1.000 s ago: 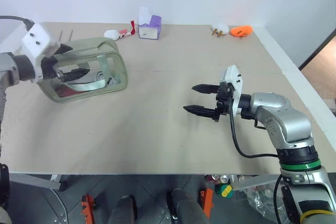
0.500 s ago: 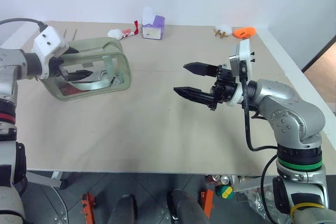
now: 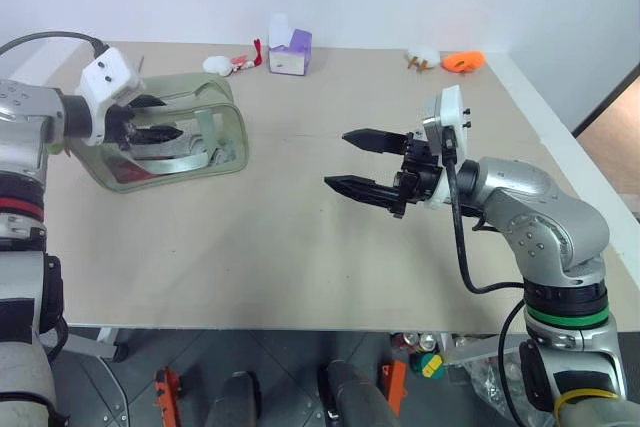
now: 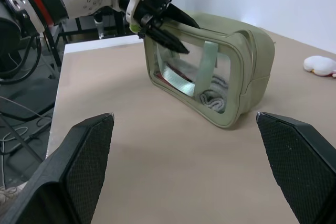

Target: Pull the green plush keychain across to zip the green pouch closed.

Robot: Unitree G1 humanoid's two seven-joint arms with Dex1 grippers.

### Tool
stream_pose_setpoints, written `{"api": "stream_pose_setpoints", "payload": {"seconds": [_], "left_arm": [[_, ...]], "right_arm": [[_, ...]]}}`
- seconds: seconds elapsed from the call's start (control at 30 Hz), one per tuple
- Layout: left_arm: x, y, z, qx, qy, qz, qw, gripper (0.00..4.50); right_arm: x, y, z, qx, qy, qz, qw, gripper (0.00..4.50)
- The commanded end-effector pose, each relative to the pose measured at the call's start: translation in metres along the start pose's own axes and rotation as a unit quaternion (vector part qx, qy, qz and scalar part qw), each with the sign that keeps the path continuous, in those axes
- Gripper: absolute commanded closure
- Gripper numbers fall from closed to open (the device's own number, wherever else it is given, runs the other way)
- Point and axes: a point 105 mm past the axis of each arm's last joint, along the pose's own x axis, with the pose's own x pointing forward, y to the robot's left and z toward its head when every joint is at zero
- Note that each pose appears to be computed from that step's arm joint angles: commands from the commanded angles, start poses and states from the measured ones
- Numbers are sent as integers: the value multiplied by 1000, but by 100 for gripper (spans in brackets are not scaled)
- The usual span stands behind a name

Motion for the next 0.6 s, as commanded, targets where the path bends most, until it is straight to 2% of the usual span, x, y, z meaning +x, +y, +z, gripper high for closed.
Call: {"api": "stream_pose_setpoints", "payload": {"seconds": [0.03,0.17,0.43,0.6], "left_arm": [[-3,5,9,16,-9,3,1000,309],[0,5,10,18,-10,2,1000,447],[6,3,19,44,-24,3,999,447],[15,-10,56,75,-80,-31,993,447]], "right_arm": [[-4,5,12,-25,-12,0,1000,0],[-4,6,11,-25,-11,-2,1000,0],[-4,5,10,-25,-9,-4,1000,0],[-4,4,10,-25,-8,-5,1000,0]]}}
